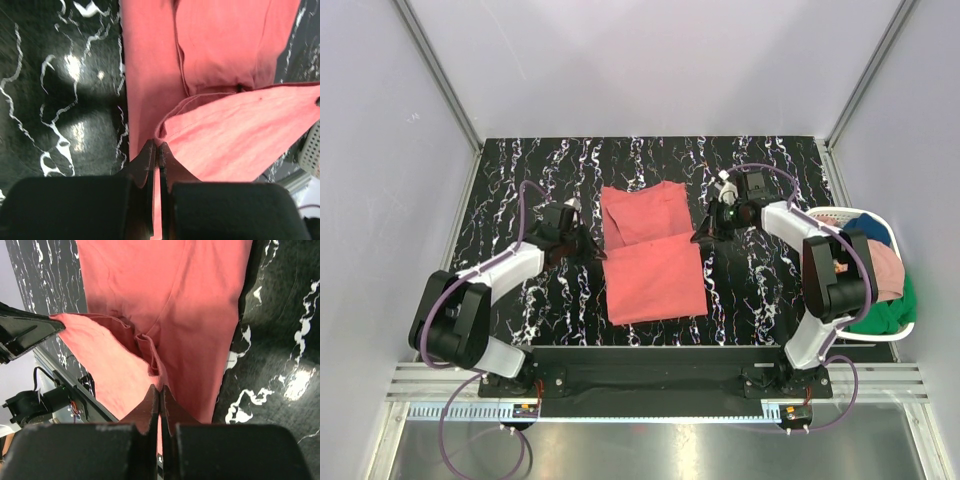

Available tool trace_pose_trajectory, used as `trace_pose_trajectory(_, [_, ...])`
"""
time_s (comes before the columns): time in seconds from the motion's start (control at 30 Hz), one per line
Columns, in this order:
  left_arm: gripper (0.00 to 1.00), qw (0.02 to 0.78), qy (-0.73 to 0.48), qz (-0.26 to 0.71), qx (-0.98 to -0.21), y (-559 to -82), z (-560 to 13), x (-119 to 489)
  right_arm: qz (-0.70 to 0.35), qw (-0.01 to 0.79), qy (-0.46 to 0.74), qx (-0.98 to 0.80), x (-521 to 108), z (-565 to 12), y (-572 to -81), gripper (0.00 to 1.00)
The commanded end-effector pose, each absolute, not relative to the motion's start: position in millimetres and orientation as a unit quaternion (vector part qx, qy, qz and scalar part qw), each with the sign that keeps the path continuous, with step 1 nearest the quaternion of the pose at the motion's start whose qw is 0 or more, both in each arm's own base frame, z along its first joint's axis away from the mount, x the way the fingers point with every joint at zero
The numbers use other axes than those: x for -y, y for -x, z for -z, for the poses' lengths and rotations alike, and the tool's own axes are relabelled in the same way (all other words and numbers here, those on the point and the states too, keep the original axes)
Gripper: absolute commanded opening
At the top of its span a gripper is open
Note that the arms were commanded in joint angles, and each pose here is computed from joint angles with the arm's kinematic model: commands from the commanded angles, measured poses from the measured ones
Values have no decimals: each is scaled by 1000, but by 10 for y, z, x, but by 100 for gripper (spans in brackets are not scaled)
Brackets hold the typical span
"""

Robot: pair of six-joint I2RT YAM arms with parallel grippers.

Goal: Fold and stack the t-shirts
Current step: Fold the tshirt

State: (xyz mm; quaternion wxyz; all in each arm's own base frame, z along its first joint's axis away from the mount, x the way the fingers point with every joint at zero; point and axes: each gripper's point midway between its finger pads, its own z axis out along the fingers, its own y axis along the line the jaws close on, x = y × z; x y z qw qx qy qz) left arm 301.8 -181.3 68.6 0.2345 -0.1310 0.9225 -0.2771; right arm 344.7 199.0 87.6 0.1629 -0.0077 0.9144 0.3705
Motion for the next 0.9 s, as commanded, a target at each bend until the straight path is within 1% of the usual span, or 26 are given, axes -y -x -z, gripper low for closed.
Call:
trace_pose_trajectory(0.0, [0,272,128,257,-918,-3268,-764,1773,-374,174,19,-911,-2017,-864,-3616,0])
trace_pose_trajectory(0.1, [0,266,114,252,-924,-3353,-689,1795,-372,164,15,-914,-2024,-734,-3657,1])
trace_pose_trajectory(0.2, [1,247,107,254,-929,-3424,-572,1857,-364,160,11,-917,-2015,-618,-3699,5])
trace_pose_trajectory(0.3, [2,241,114,243,-933,-3457,-474,1839,-357,167,8,-919,-2001,-564,-3753,6])
trace_pose_trajectory(0.37, [6,244,116,239,-933,-3465,-461,1822,-356,167,7,-919,-2000,-544,-3770,7])
trace_pose_trajectory(0.43, [11,247,119,227,-934,-3483,-460,1791,-349,168,5,-922,-1984,-515,-3791,15])
trace_pose_trajectory(0.47, [23,239,120,216,-939,-3453,-434,1753,-342,166,1,-925,-1963,-498,-3784,20])
trace_pose_trajectory(0.5, [25,239,123,198,-943,-3463,-406,1694,-328,167,-5,-930,-1918,-458,-3785,28])
trace_pose_trajectory(0.53, [25,246,123,190,-942,-3518,-468,1677,-319,169,-11,-933,-1895,-452,-3785,30])
trace_pose_trajectory(0.57, [26,238,126,170,-948,-3471,-454,1609,-307,167,-23,-937,-1854,-479,-3758,33])
trace_pose_trajectory(0.6, [29,252,132,154,-946,-3505,-527,1533,-281,173,-36,-943,-1763,-453,-3765,39])
trace_pose_trajectory(0.67, [38,260,135,142,-946,-3493,-657,1476,-246,172,-57,-952,-1632,-538,-3692,46])
trace_pose_trajectory(0.7, [38,263,130,147,-945,-3464,-723,1504,-224,178,-69,-956,-1551,-557,-3682,48])
trace_pose_trajectory(0.73, [38,279,123,162,-938,-3446,-895,1558,-219,181,-74,-956,-1524,-605,-3646,48])
trace_pose_trajectory(0.77, [38,281,112,173,-937,-3390,-944,1623,-222,189,-79,-953,-1521,-741,-3601,48])
trace_pose_trajectory(0.8, [39,276,83,192,-938,-3275,-994,1814,-231,184,-80,-952,-1543,-762,-3524,46])
trace_pose_trajectory(0.87, [39,268,57,203,-940,-3105,-1060,1980,-243,188,-78,-949,-1594,-878,-3417,39])
